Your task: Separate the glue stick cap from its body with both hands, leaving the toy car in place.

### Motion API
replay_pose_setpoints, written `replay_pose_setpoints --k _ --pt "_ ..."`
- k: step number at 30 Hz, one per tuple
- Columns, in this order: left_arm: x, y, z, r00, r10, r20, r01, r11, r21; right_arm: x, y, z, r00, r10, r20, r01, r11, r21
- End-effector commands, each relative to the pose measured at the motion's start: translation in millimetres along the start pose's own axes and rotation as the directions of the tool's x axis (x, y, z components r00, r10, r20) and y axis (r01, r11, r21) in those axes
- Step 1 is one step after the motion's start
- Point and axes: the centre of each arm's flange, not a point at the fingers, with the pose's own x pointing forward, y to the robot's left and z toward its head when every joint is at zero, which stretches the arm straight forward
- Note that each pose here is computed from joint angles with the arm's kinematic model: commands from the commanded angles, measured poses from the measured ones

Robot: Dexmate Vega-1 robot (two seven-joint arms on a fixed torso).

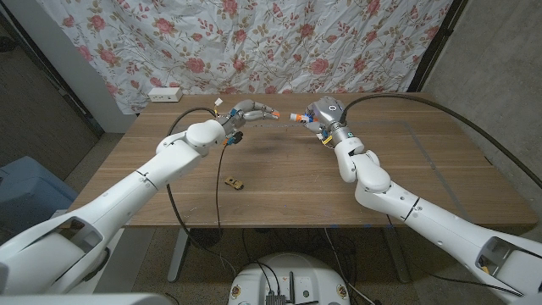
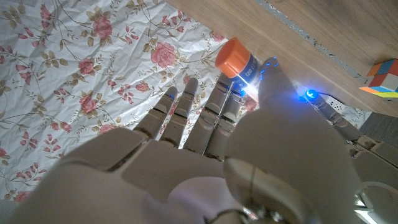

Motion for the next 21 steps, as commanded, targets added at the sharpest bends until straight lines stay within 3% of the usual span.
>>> replay_pose_setpoints --k 1,21 --pt "-3.9 5.4 -1.5 1.0 0.008 -0.007 -0.008 0.998 0.066 0.9 -0.3 -7.2 1.0 0.028 0.001 -0.028 1.0 -0.002" --pt "-8.6 13.8 1.2 0.999 0.001 -0.05 0.011 0.969 0.248 -1.0 0.1 -20.3 0.996 0.085 -0.016 -0.084 0.996 0.023"
